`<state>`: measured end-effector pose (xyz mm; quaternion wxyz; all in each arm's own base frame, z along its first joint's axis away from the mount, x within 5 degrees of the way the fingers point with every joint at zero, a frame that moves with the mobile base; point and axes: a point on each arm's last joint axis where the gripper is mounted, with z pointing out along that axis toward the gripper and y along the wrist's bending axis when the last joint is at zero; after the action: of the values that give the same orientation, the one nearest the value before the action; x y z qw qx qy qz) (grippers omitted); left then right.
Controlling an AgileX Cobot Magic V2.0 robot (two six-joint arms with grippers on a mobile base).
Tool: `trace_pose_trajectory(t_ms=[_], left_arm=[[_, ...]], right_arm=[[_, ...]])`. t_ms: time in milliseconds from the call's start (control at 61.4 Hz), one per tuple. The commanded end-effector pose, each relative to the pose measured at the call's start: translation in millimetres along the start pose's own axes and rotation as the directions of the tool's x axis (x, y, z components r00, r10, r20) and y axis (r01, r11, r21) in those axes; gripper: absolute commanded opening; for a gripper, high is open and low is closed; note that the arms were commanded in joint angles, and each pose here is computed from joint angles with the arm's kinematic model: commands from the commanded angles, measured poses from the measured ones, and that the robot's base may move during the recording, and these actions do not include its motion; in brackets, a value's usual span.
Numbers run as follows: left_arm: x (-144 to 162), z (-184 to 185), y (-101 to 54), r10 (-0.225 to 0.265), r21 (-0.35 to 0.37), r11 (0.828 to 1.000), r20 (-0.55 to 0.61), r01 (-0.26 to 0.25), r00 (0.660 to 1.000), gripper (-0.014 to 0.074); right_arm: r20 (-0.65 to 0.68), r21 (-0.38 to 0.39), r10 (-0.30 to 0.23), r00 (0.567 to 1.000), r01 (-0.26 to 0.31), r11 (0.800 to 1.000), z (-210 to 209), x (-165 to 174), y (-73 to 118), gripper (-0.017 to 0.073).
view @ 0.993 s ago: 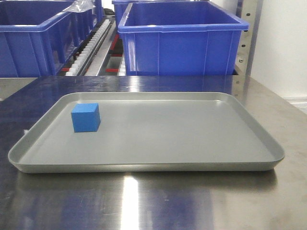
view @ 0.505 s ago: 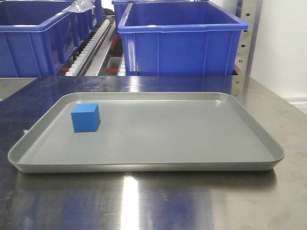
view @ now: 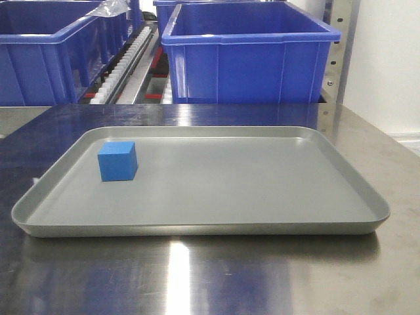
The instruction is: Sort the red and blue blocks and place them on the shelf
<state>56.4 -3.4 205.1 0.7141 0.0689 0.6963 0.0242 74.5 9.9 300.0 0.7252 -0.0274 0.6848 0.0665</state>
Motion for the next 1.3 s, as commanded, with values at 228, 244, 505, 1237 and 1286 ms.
trace_pose_trajectory(t_ms=[228, 244, 505, 1237, 1286], left_arm=[[-0.1, -0.6, -1.3, -0.008, 0.008, 1.000, 0.077, 0.008, 0.997, 0.0124], [-0.1, -0.6, -1.3, -0.008, 0.008, 1.000, 0.077, 0.008, 0.997, 0.0124], [-0.1, -0.6, -1.3, -0.008, 0.008, 1.000, 0.077, 0.008, 0.997, 0.0124], [-43.2, 13.0, 4.3, -0.118, 0.017, 0.993, -0.006, 0.119, 0.993, 0.0124], [-50.9, 18.0, 5.1, -0.161, 0.019, 0.987, -0.021, 0.162, 0.987, 0.0124]], right_arm=[[0.114, 0.005, -0.018, 0.993, 0.018, 1.000, -0.9, -17.3, 0.2, 0.0057], [0.114, 0.005, -0.018, 0.993, 0.018, 1.000, -0.9, -17.3, 0.2, 0.0057], [0.114, 0.005, -0.018, 0.993, 0.018, 1.000, -0.9, -17.3, 0.2, 0.0057], [0.113, 0.005, -0.018, 0.993, 0.018, 1.000, -0.9, -17.2, 0.2, 0.0057], [0.113, 0.005, -0.018, 0.993, 0.018, 1.000, -0.9, -17.2, 0.2, 0.0057]])
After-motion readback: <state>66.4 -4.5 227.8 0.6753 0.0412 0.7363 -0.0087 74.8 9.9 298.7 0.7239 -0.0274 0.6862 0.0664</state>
